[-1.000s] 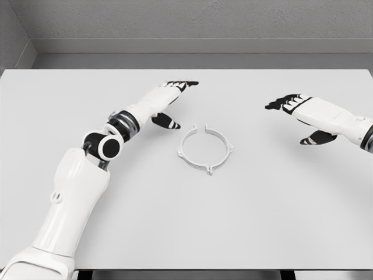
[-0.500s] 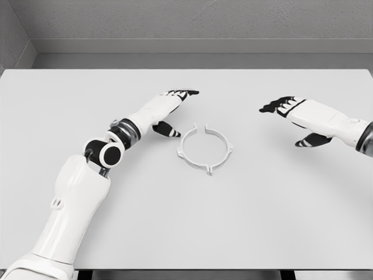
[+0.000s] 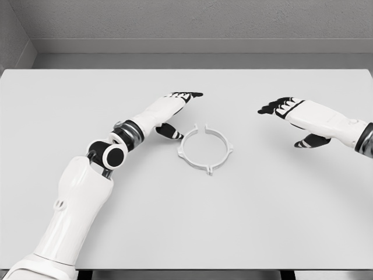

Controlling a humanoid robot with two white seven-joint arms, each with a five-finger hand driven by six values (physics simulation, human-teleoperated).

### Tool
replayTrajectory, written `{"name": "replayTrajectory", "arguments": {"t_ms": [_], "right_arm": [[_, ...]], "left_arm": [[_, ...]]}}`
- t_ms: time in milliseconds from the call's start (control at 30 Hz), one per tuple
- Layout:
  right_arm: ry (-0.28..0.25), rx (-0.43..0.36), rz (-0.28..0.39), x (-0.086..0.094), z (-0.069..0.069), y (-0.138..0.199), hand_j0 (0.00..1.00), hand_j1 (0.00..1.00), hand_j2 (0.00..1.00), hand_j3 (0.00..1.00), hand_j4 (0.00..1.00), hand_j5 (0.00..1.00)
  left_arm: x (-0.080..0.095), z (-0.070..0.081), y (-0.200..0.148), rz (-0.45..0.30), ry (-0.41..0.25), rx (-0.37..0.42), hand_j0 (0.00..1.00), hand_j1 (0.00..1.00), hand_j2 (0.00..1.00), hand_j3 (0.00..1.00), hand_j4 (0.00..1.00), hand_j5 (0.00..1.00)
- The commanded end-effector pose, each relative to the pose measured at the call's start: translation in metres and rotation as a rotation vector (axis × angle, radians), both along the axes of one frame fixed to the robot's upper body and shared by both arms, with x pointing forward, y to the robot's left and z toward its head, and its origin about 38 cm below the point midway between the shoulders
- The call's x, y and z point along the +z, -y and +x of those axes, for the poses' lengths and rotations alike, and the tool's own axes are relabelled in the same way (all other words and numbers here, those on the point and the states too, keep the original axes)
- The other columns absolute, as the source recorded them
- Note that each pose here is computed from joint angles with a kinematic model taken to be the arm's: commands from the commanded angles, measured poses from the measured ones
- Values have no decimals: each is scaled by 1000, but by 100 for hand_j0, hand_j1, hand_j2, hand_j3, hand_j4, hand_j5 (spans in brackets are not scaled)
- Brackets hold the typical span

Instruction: Assemble PVC drainage pipe clamps

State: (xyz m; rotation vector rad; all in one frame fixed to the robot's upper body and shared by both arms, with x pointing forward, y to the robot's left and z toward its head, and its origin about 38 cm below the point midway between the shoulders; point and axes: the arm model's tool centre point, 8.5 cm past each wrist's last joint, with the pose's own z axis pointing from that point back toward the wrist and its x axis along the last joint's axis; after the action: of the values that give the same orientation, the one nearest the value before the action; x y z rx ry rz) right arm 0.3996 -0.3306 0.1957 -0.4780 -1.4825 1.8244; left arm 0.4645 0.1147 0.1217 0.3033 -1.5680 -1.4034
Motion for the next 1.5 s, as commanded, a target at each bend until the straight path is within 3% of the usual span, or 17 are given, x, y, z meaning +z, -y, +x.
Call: {"name": "replayTrajectory", "arguments": {"t_ms": [0,467,667,900,1033,1467], "right_arm": [[-1,-1,6,0,0,0,100,100,100,100,100,100],[-3,5,3,-1,0,-2,100,100,100,100,100,100],[-6,10,3,-2,0,-4,100,100,100,100,100,100],[-10,10,2,-3,0,-4,100,100,100,100,100,100],[-9,11,4,-3,0,-5,100,100,100,100,100,100],[-23,32,4,-8,-2,-12,100,100,100,100,100,100]], "left_arm": [[0,-1,2,-4,-1,-4,100,100,100,100,100,100],[12,5,-21,-25,23,44,100,100,100,100,100,100],[13,-13,-22,-33,51,30,100,100,100,100,100,100],[12,-25,-40,-33,64,56,100,100,100,100,100,100],[9,-40,-40,-40,71,45,100,100,100,100,100,100],[4,-58,-37,-47,66,24,100,100,100,100,100,100]]}}
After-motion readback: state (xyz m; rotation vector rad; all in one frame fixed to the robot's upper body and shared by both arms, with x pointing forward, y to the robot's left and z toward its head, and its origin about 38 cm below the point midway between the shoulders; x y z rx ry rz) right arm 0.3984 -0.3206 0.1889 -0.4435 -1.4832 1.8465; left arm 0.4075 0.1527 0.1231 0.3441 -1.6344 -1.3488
